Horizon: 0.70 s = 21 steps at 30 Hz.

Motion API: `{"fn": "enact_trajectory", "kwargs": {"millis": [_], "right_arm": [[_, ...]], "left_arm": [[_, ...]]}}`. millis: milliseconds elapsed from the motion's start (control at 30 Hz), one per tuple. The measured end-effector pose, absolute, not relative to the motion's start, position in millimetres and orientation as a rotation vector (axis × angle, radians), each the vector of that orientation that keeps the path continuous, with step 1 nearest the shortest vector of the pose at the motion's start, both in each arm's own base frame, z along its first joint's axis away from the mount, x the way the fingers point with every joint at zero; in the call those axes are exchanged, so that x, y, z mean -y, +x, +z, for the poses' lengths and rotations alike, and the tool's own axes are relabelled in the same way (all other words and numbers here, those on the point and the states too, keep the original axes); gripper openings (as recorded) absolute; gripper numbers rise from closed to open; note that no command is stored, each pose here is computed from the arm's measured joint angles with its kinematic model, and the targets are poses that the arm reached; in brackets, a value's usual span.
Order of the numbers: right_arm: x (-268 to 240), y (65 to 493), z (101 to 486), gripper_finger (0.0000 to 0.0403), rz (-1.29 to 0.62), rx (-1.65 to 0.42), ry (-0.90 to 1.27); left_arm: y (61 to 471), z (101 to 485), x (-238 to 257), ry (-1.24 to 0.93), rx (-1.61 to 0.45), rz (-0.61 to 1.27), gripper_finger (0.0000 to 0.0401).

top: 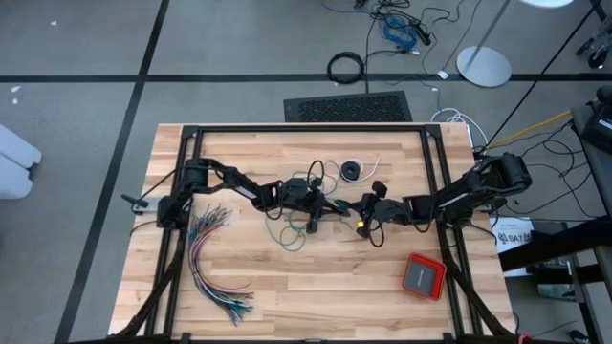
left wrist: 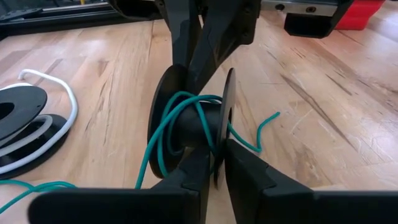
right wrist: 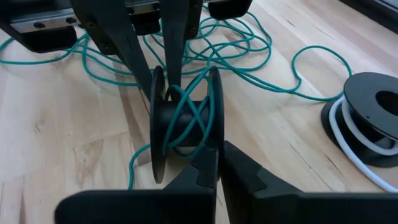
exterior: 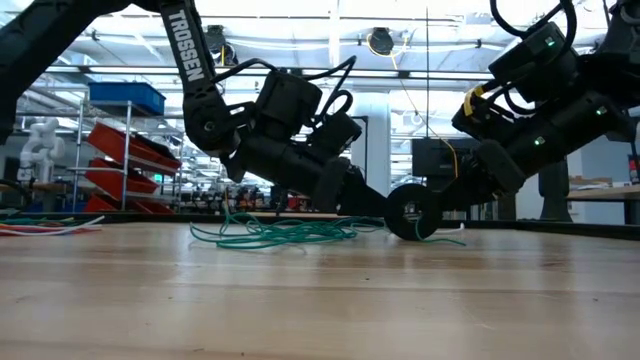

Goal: Coil cords
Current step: Coil the green wire onto the spool

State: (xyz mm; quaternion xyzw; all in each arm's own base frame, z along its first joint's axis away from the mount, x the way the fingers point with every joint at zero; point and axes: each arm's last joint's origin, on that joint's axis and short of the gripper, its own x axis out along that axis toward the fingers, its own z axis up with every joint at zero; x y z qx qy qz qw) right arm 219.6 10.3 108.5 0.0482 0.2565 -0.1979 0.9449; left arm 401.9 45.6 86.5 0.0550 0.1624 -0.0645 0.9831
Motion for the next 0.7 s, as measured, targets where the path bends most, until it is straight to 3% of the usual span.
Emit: {"fn": "enact_trajectory", "kwargs": {"millis": [467,700], "right_arm": [[-11,220,110,0.0,-0.415,-0.505,0.07],[-14,221,114,0.0,-0.42,-0.474,0.048]], "left_arm": [[401,86,-45,0.106,-0.335,-0.144,0.0052],[397,108,-44,0.146,-0.379,-0.165,0.0076]]}}
